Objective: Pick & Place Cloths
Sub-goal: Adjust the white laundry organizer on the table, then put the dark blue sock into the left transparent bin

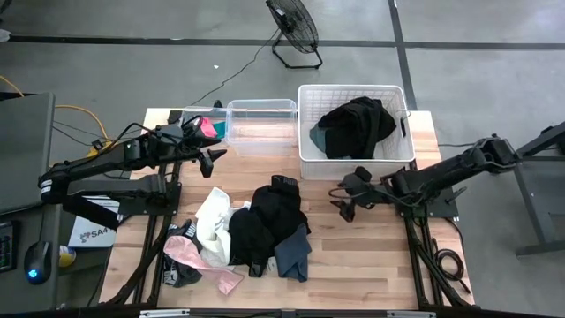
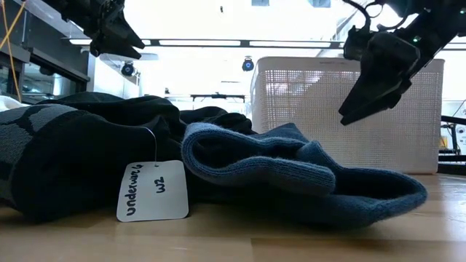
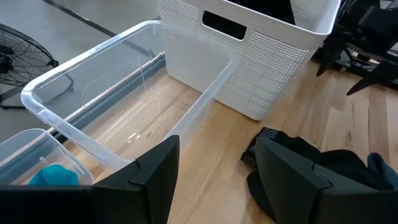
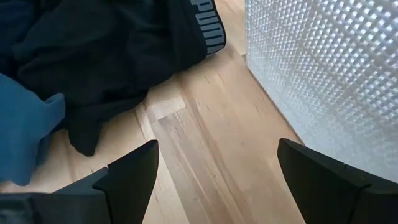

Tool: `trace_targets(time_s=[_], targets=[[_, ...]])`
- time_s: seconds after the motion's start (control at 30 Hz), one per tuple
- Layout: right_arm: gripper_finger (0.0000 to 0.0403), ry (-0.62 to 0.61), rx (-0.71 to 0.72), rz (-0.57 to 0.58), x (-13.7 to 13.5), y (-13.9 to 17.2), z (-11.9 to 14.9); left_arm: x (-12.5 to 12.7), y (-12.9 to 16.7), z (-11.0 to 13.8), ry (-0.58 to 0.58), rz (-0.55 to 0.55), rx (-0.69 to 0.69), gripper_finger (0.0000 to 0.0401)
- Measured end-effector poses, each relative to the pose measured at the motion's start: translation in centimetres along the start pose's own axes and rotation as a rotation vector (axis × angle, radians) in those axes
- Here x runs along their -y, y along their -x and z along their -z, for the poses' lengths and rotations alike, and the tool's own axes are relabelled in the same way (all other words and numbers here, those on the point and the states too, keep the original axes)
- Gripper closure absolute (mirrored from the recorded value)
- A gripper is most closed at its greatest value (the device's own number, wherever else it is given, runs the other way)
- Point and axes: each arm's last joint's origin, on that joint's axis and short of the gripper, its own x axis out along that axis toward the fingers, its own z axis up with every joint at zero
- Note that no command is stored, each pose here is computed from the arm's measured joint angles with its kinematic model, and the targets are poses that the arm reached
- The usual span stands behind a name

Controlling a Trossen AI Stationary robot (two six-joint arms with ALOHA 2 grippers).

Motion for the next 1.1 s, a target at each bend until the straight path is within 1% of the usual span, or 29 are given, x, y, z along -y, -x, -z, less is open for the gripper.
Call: trace_targets(time_s=[0.27, 0.57, 0.67, 0.8, 0.87, 1.03, 1.1], targets=[[0.0084, -0.049, -0.004, 0.026, 1.1, -0.5, -0.7, 0.0, 0.0, 0.0, 0.000, 0.000, -0.001, 0.0195], [0.0084, -0.064, -0.040, 0.021, 2.1, -0.8, -1.0, 0.0, 0.0, 0.1, -0.001, 0.002, -0.007, 0.0195], [0.0084, -0.071, -0.047, -0.012, 1.9, -0.8, -1.1, 0.0, 0.0, 0.1, -0.001, 0.001, -0.007, 0.0195], [0.0084, -0.065, -0.086, -0.110, 1.2, -0.6, -0.8, 0.0, 0.0, 0.1, -0.001, 0.001, -0.007, 0.0195], [0.0084, -0.070, -0.077, -0.149, 0.8, -0.4, -0.8, 0.0, 0.0, 0.1, -0.001, 0.001, -0.007, 0.0195], [0.0084, -0.068, -0.057, -0.190, 0.4, 0.4, -0.9, 0.0, 0.0, 0.1, -0.001, 0.001, -0.007, 0.0195], [0.0084, -0.066, -0.052, -0.223, 0.2, 0.8, -0.9, 0.0, 0.0, 0.1, -0.001, 0.001, -0.007, 0.0195]])
